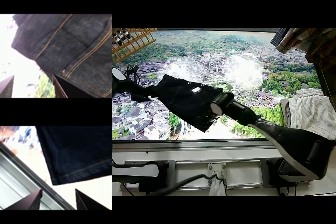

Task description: Fold the clothes and pants, and hang the long-sleeved shirts on hangers.

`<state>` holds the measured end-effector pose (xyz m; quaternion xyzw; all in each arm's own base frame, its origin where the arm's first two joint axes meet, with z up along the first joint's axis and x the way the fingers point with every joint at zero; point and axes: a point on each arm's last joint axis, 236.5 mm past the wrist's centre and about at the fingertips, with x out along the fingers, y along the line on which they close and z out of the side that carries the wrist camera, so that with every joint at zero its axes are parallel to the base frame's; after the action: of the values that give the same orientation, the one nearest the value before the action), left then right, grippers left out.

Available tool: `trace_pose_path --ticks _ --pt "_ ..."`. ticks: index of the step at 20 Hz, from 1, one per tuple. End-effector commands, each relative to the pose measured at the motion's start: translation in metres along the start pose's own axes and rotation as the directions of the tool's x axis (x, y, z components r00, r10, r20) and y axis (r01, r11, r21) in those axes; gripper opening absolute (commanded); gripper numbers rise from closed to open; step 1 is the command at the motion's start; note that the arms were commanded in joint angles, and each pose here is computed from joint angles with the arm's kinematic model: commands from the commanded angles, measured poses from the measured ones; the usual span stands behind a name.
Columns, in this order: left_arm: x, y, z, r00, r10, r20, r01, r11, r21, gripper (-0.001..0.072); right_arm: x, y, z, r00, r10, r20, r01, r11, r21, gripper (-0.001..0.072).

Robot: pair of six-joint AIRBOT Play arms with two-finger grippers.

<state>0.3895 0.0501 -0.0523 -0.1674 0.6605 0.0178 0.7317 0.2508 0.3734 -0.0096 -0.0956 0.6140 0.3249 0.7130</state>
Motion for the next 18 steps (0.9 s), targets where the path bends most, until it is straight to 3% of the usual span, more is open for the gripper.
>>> trace_pose_path --ticks 1,3,5,6,8,10,12,13,15,16,18 --pt "-0.011 0.011 -0.014 0.998 0.021 -0.057 -0.028 0.992 -0.12 0.0523 -0.045 -0.06 0.02 0.983 -0.152 0.103 0.14 0.983 0.12 0.0493" --pt "-0.031 0.011 0.001 1.0 0.015 0.026 -0.01 0.982 -0.188 0.0461 -0.08 -0.108 0.035 0.958 -0.214 0.192 0.162 0.954 0.253 0.0486" --pt "-0.065 -0.003 0.029 0.977 -0.027 0.21 0.072 0.975 -0.208 0.046 -0.106 -0.162 0.042 0.915 -0.266 0.304 0.112 0.889 0.443 0.0318" --pt "-0.085 -0.02 0.042 0.95 -0.072 0.304 0.135 0.972 -0.19 0.046 -0.111 -0.188 0.037 0.891 -0.288 0.351 0.061 0.842 0.536 0.0296" --pt "-0.123 -0.062 0.056 0.885 -0.154 0.44 0.204 0.977 -0.068 0.046 -0.09 -0.216 0.008 0.895 -0.249 0.37 -0.072 0.737 0.671 0.0296" --pt "-0.145 -0.099 0.047 0.856 -0.19 0.481 0.172 0.982 0.081 0.046 -0.055 -0.201 -0.014 0.91 -0.086 0.406 -0.262 0.642 0.721 0.0294" --pt "-0.156 -0.129 0.033 0.847 -0.21 0.489 0.136 0.974 0.184 0.046 -0.038 -0.175 -0.011 0.861 0.044 0.506 -0.416 0.632 0.654 0.031" --pt "-0.159 -0.144 0.026 0.844 -0.231 0.484 0.136 0.965 0.224 0.046 -0.035 -0.17 -0.01 0.836 0.069 0.544 -0.464 0.62 0.633 0.038" --pt "-0.162 -0.174 0.009 0.842 -0.277 0.462 0.148 0.944 0.297 0.0457 -0.026 -0.167 -0.013 0.821 0.089 0.564 -0.488 0.623 0.612 0.0489" --pt "-0.162 -0.188 0.0 0.842 -0.298 0.45 0.152 0.931 0.331 0.0384 -0.019 -0.168 -0.015 0.827 0.096 0.554 -0.483 0.626 0.612 0.0522" --pt "-0.16 -0.208 -0.014 0.843 -0.322 0.431 0.15 0.91 0.387 0.0352 -0.004 -0.17 -0.016 0.836 0.109 0.538 -0.485 0.608 0.629 0.054"
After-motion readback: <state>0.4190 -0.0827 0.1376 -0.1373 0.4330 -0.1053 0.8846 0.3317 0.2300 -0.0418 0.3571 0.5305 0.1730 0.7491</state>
